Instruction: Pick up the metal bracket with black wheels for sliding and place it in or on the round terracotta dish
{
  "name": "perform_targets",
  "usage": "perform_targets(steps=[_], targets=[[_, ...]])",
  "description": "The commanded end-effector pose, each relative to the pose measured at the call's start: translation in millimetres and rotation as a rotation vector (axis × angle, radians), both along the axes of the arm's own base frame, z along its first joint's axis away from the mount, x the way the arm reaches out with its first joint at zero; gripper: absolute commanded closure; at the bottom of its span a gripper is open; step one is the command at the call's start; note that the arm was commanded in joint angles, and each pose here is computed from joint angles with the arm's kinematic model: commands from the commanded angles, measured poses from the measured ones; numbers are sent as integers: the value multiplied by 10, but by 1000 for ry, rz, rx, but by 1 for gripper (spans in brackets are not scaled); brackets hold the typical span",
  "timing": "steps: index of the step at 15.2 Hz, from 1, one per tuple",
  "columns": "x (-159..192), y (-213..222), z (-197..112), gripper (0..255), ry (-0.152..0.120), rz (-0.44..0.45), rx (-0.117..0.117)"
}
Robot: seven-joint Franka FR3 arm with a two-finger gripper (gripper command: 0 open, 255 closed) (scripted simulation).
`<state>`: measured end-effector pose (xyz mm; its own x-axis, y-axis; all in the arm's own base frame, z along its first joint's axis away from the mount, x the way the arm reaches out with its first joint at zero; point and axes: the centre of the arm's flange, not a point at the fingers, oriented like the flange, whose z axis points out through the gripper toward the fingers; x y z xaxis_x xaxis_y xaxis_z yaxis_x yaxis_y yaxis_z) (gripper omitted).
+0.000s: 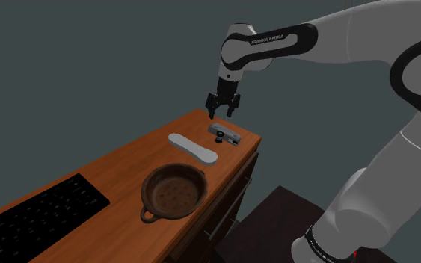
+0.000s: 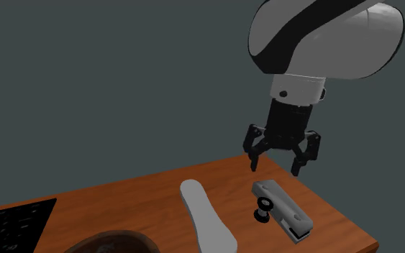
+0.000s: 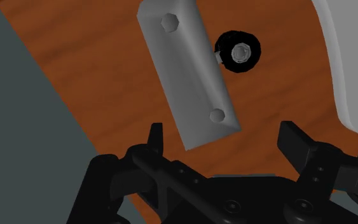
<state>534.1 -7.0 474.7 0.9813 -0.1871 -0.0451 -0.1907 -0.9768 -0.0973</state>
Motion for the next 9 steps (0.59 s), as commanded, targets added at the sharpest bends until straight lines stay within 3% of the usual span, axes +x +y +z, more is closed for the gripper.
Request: perform_targets(steps=[1, 9], targets=[[-178, -78, -199, 0, 12, -23, 4], [-275, -65, -652, 0, 17, -33, 6]])
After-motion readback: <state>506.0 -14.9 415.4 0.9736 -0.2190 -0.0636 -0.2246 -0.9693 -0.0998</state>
